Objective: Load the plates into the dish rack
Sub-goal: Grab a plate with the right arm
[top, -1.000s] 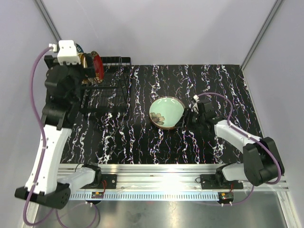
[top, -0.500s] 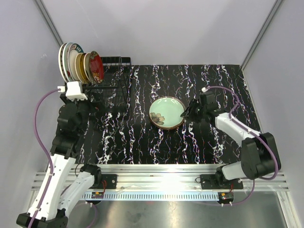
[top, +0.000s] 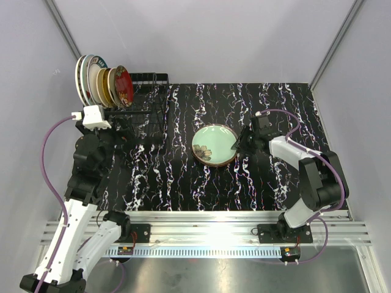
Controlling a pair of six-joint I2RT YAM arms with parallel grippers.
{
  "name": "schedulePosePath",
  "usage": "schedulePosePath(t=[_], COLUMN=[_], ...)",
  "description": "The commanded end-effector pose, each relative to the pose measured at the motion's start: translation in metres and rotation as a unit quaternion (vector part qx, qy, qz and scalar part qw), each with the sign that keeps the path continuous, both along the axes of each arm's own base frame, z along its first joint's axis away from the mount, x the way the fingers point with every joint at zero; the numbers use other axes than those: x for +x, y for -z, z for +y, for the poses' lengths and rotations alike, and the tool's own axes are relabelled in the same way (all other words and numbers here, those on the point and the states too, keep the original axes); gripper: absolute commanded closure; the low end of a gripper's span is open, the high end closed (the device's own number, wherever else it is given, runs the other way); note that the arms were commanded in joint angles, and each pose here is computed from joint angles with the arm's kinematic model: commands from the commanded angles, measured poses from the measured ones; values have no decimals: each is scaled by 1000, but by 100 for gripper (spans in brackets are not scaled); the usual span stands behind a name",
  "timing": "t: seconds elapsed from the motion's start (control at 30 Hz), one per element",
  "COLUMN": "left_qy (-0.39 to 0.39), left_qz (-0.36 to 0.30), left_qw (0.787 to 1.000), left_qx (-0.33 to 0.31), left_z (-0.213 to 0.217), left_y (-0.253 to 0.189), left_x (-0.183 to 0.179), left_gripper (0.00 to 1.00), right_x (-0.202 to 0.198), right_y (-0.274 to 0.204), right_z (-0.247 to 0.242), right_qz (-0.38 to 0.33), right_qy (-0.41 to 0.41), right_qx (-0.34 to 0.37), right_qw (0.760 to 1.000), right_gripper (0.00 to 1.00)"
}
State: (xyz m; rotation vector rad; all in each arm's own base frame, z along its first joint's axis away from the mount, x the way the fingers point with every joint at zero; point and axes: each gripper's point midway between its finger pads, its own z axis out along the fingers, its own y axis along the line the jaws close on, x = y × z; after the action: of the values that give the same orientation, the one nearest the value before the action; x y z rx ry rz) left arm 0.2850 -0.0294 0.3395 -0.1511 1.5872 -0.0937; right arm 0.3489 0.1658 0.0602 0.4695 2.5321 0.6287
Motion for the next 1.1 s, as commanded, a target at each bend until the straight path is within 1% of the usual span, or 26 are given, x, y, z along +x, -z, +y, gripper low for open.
schedulePosePath(t=[0.0, 0.33, 0.5, 0.53, 0.73, 0.8, 0.97, 1.07], left_qy=[-4, -3, 0, 0, 4, 4, 6, 7], left_qz=[-38, -36, -32, -32, -30, -28, -28, -27], left_qw=[999, 999, 999, 999, 1000, 1000, 1000, 1000], left_qx=[-8, -4, -4, -4, -4, -3, -4, -5], left_z=[1, 1, 0, -1, -2, -2, -3, -4], left_y=[-22, -23, -21, -20, -19, -18, -18, -17], left_x=[0, -1, 1, 1, 2, 2, 3, 4], left_gripper=[1, 1, 1, 1, 1, 1, 1, 1], right_x=[19, 29, 24, 30, 24, 22, 24, 23], right_y=[-7, 4, 11, 7, 22, 27, 29, 29], right_z=[-2, 7, 12, 15, 25, 27, 28, 29], right_qz=[-22, -15, -15, -32, -25, -18, -27, -33], right_qy=[13, 16, 22, 21, 20, 19, 18, 16], right_qx=[-2, 36, 64, 75, 120, 125, 133, 138], right_qw=[1000, 999, 998, 996, 992, 992, 991, 990], right_gripper=[56, 58, 57, 57, 55, 54, 54, 56])
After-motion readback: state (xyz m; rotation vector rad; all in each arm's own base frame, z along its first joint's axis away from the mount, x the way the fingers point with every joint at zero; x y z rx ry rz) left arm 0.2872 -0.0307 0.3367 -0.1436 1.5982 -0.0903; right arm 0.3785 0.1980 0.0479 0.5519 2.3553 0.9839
